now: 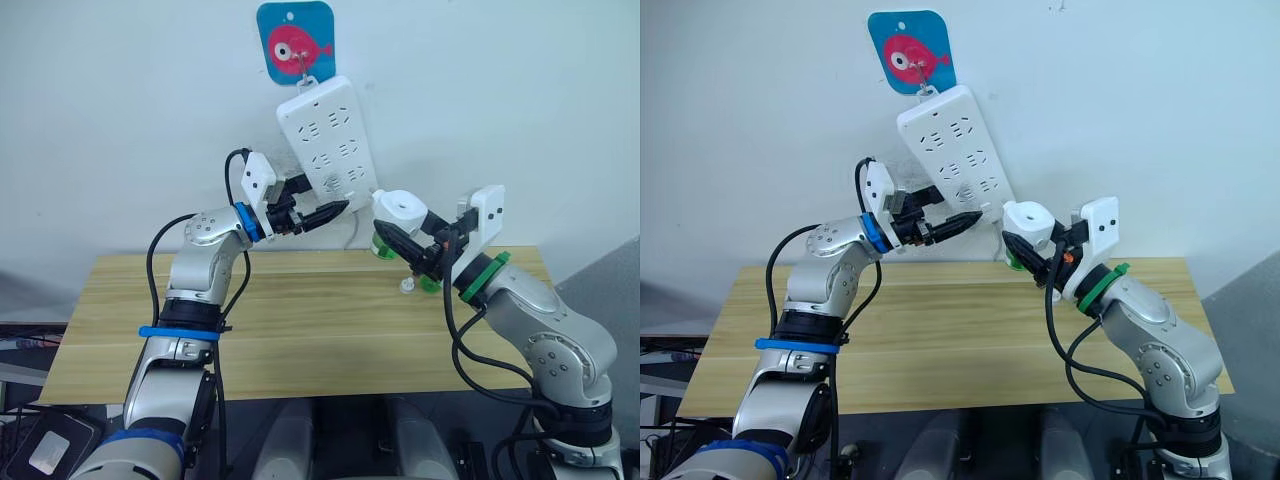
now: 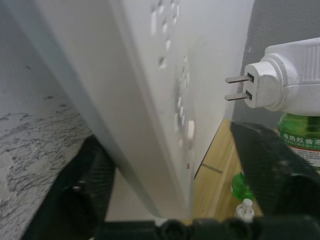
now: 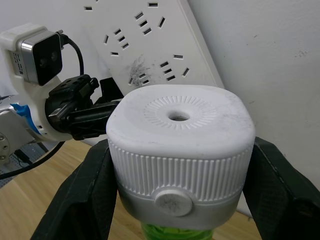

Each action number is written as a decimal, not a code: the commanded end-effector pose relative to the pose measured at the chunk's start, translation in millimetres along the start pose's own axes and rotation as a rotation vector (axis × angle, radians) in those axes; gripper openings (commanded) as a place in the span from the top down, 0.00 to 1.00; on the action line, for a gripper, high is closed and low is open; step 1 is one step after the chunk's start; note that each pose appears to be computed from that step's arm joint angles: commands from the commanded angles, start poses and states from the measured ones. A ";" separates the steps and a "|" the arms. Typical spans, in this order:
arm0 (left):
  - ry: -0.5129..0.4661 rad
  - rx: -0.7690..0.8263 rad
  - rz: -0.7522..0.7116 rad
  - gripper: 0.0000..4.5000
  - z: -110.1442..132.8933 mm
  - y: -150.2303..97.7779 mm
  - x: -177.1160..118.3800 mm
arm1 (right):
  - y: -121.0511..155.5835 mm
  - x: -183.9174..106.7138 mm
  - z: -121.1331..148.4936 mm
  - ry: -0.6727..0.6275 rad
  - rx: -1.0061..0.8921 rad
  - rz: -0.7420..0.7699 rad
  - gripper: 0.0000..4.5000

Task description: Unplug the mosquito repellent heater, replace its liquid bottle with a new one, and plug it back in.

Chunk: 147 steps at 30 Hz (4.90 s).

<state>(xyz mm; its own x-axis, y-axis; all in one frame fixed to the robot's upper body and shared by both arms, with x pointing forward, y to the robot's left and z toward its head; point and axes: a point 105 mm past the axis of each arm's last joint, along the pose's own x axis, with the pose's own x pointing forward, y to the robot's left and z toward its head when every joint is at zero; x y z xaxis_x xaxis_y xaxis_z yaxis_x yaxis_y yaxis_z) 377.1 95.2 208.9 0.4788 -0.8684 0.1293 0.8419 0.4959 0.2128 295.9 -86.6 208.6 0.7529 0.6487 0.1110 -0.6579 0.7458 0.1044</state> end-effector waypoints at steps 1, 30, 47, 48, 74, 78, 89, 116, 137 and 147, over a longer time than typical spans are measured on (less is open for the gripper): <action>-0.054 0.031 -0.026 0.49 16.6 -2.6 3.9 | 9.6 -0.6 18.1 -0.069 -0.048 0.030 0.32; 0.079 -0.137 -0.038 0.70 12.2 11.2 -24.5 | 28.3 35.7 24.8 -0.036 -0.232 0.078 0.32; 0.087 -0.131 -0.042 0.70 10.6 9.4 -25.0 | 27.0 41.9 19.0 -0.022 -0.222 0.064 0.32; 0.088 -0.130 -0.043 0.70 10.5 9.3 -25.0 | 26.7 42.3 18.9 -0.022 -0.222 0.062 0.32; 0.091 -0.117 -0.047 0.70 9.0 8.5 -23.8 | 36.3 46.9 29.1 -0.089 -0.002 0.077 0.32; 0.088 -0.116 -0.046 0.70 9.1 8.2 -23.5 | 39.3 47.2 28.4 -0.080 -0.019 0.093 0.32; 0.088 -0.115 -0.049 0.70 8.8 6.2 -24.1 | 36.1 48.3 13.8 0.000 -0.104 0.076 0.32; 0.091 -0.112 -0.047 0.70 8.1 6.2 -25.3 | 28.7 35.8 11.4 0.028 -0.108 0.052 0.32; 0.097 -0.112 -0.047 0.70 6.5 6.1 -25.2 | 26.8 42.2 16.6 -0.004 -0.152 0.034 0.32; 0.100 -0.108 -0.041 0.70 6.6 7.7 -26.4 | 35.9 48.4 15.6 -0.005 -0.132 0.073 0.32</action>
<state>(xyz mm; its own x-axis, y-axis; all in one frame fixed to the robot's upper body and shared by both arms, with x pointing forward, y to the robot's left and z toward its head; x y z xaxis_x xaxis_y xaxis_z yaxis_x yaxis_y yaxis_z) 373.0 126.4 213.8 0.4828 -0.8752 0.0291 0.8700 0.4832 0.0981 313.2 -37.1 218.7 0.7318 0.6788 0.0605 -0.6794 0.7336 -0.0121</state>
